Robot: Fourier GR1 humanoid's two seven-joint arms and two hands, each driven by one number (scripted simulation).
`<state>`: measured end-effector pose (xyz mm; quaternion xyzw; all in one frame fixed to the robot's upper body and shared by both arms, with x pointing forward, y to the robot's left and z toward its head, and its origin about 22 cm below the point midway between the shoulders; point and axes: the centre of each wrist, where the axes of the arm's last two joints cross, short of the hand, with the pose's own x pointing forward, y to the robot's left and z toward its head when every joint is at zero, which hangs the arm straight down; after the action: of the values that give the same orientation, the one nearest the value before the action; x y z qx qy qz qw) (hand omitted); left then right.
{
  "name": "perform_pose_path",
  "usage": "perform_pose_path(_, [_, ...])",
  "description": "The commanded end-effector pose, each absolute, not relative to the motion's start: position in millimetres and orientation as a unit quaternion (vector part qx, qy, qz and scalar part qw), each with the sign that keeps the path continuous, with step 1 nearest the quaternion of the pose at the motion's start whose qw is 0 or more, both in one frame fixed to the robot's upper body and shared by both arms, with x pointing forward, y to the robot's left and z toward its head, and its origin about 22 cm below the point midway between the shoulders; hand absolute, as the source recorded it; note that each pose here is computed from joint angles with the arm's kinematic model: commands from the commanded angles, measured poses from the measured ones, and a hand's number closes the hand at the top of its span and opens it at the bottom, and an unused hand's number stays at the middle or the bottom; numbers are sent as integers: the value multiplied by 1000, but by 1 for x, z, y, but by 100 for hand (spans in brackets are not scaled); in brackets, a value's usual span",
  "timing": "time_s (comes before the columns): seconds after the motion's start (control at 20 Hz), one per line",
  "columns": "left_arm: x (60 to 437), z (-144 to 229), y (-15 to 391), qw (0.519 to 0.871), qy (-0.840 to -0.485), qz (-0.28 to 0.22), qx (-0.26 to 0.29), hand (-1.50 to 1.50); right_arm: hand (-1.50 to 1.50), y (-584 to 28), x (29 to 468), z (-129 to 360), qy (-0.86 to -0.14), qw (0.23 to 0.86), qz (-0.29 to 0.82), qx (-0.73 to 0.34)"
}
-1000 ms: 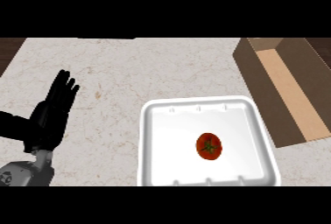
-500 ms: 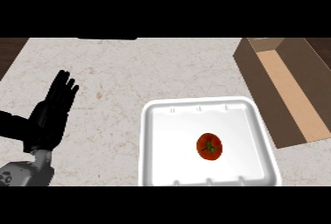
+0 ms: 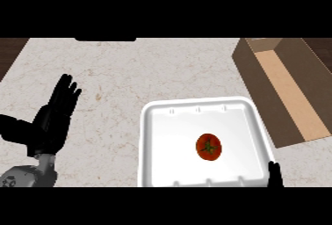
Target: Pick the tomato from the tray and place it in the cardboard box
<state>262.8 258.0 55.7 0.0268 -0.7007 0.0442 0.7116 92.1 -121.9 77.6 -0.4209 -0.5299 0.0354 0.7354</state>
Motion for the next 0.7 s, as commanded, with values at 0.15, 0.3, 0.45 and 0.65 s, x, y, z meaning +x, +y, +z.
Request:
perform_pose_path(0.15, [268,59,252,710,-702,48,28,0,-150,-109,133,77,-513,743,11,-429])
perform_pose_path(0.3, [265,54,253,714,-698,49,24,0,-150,-98,134,63,-511,742,22,-434])
perform_pose_path(0.45, [266,67,263,715,-697,40,30,0,-150,-103,142,57,-511,745,15,-429])
perform_pose_path(0.65, [253,43,253,716,-695,52,26,0,-150,-100,155,53,-509,750,19,-422])
